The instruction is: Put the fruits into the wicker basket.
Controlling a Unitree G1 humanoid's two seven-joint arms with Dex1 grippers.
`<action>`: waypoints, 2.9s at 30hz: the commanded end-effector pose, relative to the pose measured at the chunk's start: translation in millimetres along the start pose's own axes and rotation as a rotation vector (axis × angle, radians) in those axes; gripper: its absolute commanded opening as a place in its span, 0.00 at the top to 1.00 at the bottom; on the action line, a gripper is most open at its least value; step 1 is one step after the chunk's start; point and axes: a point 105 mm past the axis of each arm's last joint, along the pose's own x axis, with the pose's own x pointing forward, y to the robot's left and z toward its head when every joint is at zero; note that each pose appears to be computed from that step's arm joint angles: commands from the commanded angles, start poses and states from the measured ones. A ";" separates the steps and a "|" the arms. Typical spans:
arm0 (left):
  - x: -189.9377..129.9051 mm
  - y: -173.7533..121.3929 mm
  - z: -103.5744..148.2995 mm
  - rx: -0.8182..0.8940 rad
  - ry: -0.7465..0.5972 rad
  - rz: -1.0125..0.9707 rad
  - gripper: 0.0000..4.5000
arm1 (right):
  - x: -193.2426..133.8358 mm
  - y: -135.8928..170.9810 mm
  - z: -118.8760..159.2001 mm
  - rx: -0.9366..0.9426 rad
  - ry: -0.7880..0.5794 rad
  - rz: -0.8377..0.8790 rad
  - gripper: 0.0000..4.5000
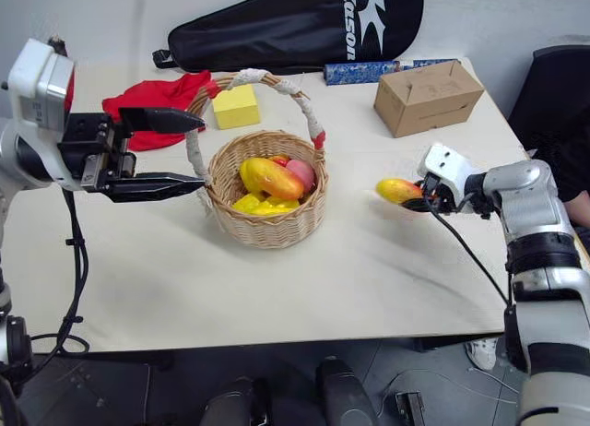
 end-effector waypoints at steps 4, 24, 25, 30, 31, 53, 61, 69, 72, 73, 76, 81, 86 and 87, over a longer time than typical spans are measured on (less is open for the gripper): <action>-25.8 3.2 0.8 -0.001 0.025 0.090 0.00 | 1.2 79.6 102.3 -0.039 -0.305 0.268 0.65; -23.3 -2.1 0.4 0.010 0.036 0.088 0.00 | 72.0 106.0 198.4 0.131 -0.494 0.244 0.01; -22.9 -1.9 0.0 0.010 0.035 0.088 0.00 | 65.2 108.5 198.2 0.140 -0.504 0.261 0.01; -19.3 -2.2 -1.0 0.009 0.026 0.081 0.00 | 17.7 108.9 185.0 0.176 -0.526 0.287 0.01; -18.7 -2.7 -0.8 0.008 0.022 0.079 0.00 | 8.6 104.2 178.5 0.181 -0.518 0.257 0.01; -8.0 -0.8 4.6 0.012 -0.027 0.062 0.00 | 91.7 17.3 164.0 0.440 -0.577 -0.232 0.33; -6.9 0.3 4.6 0.016 -0.029 0.062 0.00 | 78.5 27.8 162.2 0.383 -0.604 -0.220 0.94; 1.5 3.5 4.8 0.018 -0.050 0.018 0.00 | 17.2 17.1 140.2 0.326 -0.610 -0.344 0.99; 7.3 5.2 4.0 0.015 -0.064 -0.010 0.00 | -31.4 -6.0 112.4 0.314 -0.557 -0.514 0.99; 8.9 5.9 3.4 0.014 -0.068 -0.018 0.00 | -46.1 -12.6 102.5 0.314 -0.536 -0.568 0.99; 13.0 8.3 1.6 0.010 -0.080 -0.037 0.00 | -79.2 -27.7 75.1 0.362 -0.494 -0.703 0.99; 19.5 12.0 0.0 0.011 -0.092 -0.066 0.00 | -104.5 -39.5 34.9 0.389 -0.448 -0.855 0.99; 23.6 14.6 1.2 0.017 -0.096 -0.087 0.00 | -99.3 -34.8 1.4 0.417 -0.386 -0.883 0.95; 24.1 15.0 1.3 0.018 -0.096 -0.088 0.00 | -97.3 -32.8 -4.0 0.430 -0.376 -0.879 0.90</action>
